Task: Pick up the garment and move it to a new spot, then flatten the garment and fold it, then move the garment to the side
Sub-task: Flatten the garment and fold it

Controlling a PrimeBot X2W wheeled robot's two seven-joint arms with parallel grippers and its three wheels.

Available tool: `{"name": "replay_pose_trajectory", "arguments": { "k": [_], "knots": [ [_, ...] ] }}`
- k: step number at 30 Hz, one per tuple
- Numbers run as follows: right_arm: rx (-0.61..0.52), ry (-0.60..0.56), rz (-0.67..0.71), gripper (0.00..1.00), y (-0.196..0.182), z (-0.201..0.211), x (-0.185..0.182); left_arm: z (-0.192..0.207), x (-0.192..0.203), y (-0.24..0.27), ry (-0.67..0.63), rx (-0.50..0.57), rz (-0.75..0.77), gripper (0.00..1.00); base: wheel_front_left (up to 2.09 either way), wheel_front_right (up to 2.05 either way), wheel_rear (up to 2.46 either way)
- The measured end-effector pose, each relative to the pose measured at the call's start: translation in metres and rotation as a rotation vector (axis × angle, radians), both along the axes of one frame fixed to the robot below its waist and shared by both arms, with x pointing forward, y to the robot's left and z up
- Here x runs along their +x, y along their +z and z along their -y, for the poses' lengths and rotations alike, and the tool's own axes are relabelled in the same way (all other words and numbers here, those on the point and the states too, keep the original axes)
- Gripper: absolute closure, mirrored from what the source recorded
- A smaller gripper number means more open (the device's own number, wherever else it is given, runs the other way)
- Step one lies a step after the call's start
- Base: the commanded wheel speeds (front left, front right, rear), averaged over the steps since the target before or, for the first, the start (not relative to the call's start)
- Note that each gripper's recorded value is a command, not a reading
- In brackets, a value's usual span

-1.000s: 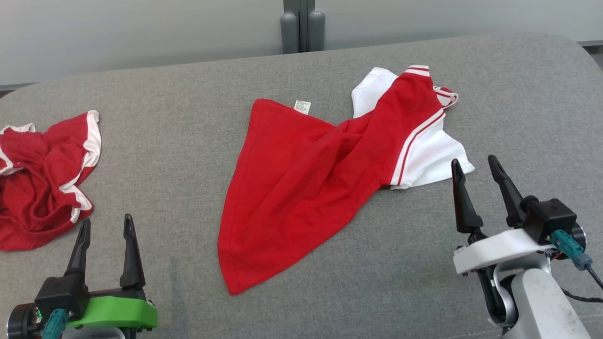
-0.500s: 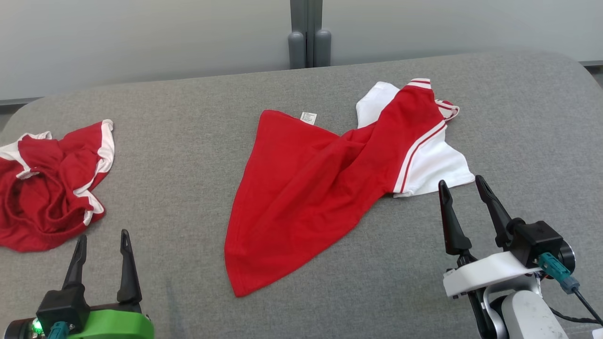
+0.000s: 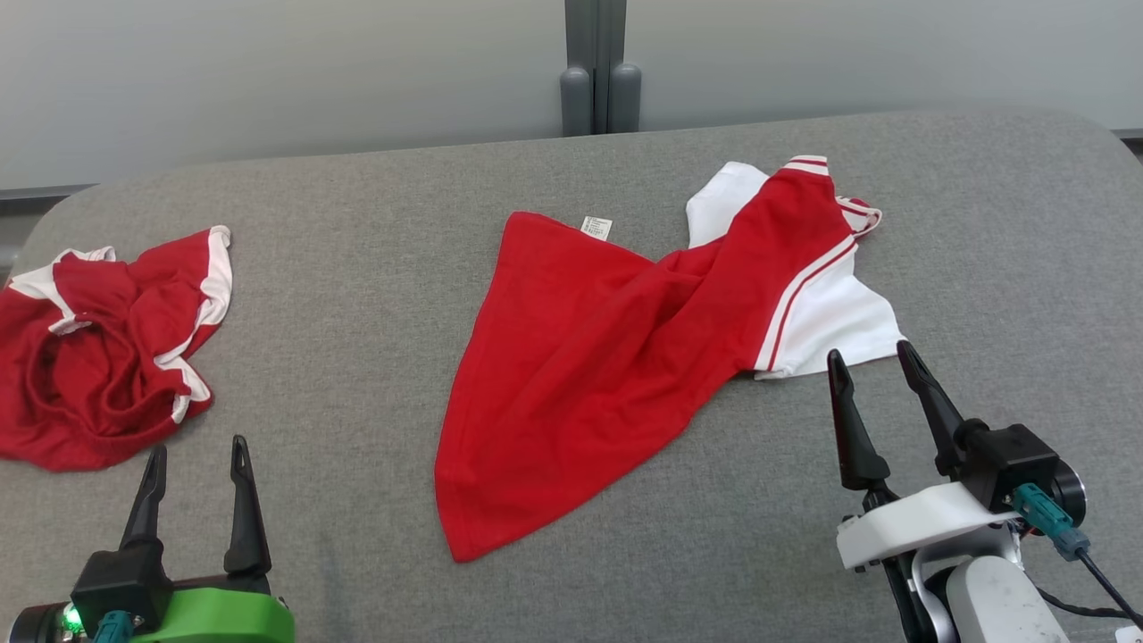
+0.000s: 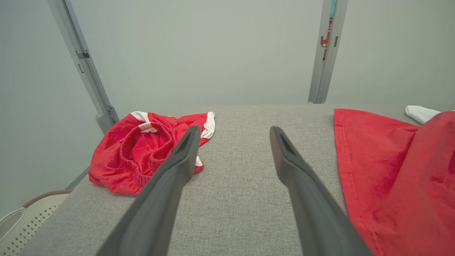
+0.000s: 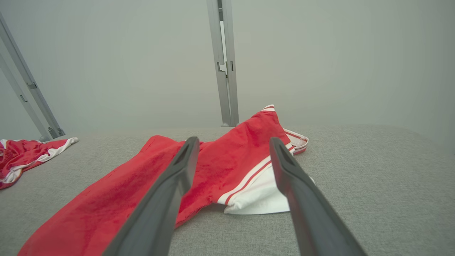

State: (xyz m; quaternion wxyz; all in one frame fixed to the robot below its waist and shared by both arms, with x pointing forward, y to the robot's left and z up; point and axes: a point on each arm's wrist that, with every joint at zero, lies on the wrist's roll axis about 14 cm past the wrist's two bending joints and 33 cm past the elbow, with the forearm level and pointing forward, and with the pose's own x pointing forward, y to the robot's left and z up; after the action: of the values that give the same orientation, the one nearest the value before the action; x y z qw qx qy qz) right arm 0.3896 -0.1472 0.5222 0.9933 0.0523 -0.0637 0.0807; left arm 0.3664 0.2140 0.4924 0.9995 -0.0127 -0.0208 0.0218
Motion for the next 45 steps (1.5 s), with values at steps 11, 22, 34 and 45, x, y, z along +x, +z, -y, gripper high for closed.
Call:
{"name": "replay_pose_trajectory", "arguments": {
  "k": [11,22,34,45],
  "knots": [
    [-0.005,0.000,-0.015,0.00,-0.005,0.000,-0.002,0.003,0.000,-0.001,-0.008,-0.009,-0.001,0.00,0.00,0.00,0.00],
    [-0.048,-0.072,-0.098,0.00,-0.030,0.027,0.012,0.051,0.000,-0.029,-0.150,-0.061,-0.090,0.00,0.00,0.00,0.00],
    [-0.097,-0.132,-0.192,0.00,-0.054,0.061,0.052,0.122,-0.010,-0.086,-0.357,-0.111,-0.283,0.00,0.00,0.00,0.00],
    [-0.108,-0.147,-0.273,0.00,-0.078,0.070,0.076,0.133,-0.016,-0.126,-0.388,-0.146,-0.422,0.00,0.00,0.00,0.00]
  ]
}}
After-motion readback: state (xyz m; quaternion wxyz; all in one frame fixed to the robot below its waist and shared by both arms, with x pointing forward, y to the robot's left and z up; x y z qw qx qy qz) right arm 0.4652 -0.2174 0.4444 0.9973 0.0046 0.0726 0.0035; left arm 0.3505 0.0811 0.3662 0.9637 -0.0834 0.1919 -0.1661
